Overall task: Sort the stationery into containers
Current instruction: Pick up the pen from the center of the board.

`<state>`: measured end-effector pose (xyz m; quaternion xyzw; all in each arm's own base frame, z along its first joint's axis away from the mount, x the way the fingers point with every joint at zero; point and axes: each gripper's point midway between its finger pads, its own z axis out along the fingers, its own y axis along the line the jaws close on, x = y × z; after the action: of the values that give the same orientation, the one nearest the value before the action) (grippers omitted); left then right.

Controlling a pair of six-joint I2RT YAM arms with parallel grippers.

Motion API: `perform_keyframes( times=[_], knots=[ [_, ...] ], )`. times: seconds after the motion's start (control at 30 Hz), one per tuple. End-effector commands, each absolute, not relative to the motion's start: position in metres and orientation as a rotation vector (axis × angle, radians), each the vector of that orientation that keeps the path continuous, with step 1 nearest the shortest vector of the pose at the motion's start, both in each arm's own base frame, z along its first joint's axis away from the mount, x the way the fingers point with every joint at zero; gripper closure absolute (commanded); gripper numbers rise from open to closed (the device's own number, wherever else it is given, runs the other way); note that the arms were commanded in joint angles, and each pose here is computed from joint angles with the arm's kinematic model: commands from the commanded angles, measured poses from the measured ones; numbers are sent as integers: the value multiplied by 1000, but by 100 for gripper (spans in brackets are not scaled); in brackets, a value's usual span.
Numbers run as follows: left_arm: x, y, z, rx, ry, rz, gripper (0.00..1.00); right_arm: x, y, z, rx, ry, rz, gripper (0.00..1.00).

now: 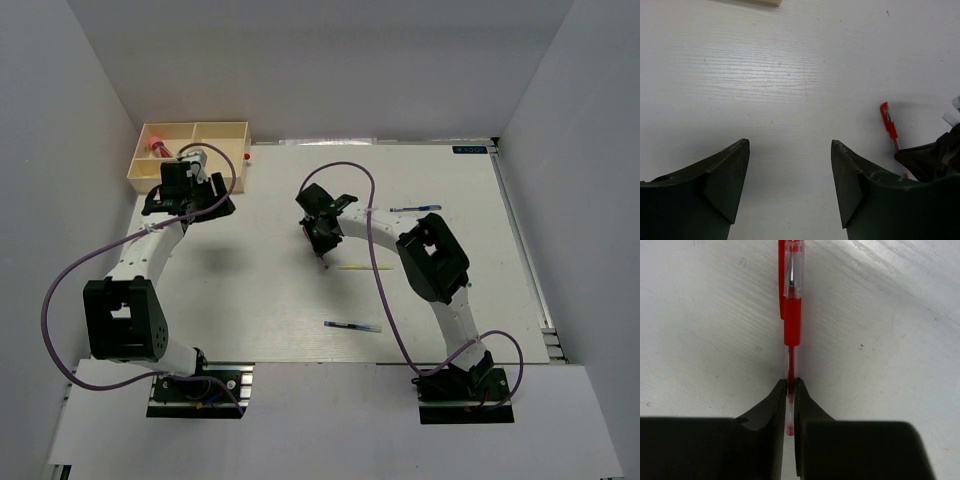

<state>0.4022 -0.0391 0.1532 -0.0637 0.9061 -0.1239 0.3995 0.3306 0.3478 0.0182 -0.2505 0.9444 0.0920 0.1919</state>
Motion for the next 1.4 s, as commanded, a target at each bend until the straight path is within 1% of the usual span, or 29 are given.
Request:
perform_keyframes(
  times=[0.0,0.03,0.07,0.1,0.13,0.17,0.2,0.27,0.3,0.37,0.4,0.43,0.47,0.53,0.6,0.7,0.8,0.9,1.1,1.2,1.37],
  knots=[
    [394,-55,174,-166,2232,-436,25,308,340,-11,-754,2744,271,92],
    [389,-66,173,-163,2243,-540,24,306,340,-10,-770,2746,287,100],
    [386,-75,171,-162,2258,-614,23,305,341,-3,-777,2741,319,100],
    [382,-87,176,-168,2253,-705,23,299,351,17,-794,2717,428,100],
    [378,-97,179,-152,2245,-790,23,295,351,27,-804,2701,473,100],
    [367,-114,187,-94,2212,-929,22,298,350,40,-790,2683,526,100],
    [361,-122,192,-115,2191,-1014,22,293,362,72,-814,2613,680,100],
    [344,-140,196,-37,2105,-1182,21,300,368,109,-864,2506,811,100],
    [332,-151,209,-42,2058,-1258,21,294,373,135,-902,2448,912,100],
    [320,-159,216,-57,1958,-1350,23,300,372,161,-876,2392,978,100],
    [313,-161,226,-45,1905,-1379,26,295,376,184,-891,2317,1062,100],
    [312,-165,236,-22,1835,-1400,28,292,377,190,-886,2303,1091,100],
    [310,-165,229,-102,1855,-1436,30,286,379,198,-886,2295,1155,100],
    [311,-168,226,-140,1870,-1460,34,280,384,204,-893,2289,1216,100],
    [308,-172,227,-192,1862,-1509,36,278,389,210,-884,2276,1263,100],
    [305,-182,235,-189,1835,-1526,36,277,397,227,-903,2236,1337,100],
    [304,-189,243,-155,1807,-1538,40,276,403,239,-906,2207,1377,100],
    [303,-195,252,-119,1779,-1548,43,276,403,238,-897,2214,1388,100],
    [305,-198,244,-143,1792,-1540,49,283,403,247,-849,2209,1369,100],
    [312,-197,253,-154,1760,-1523,49,297,400,253,-761,2232,1322,100],
    [330,-192,274,-182,1694,-1477,42,321,393,267,-638,2240,1276,100]
  ],
)
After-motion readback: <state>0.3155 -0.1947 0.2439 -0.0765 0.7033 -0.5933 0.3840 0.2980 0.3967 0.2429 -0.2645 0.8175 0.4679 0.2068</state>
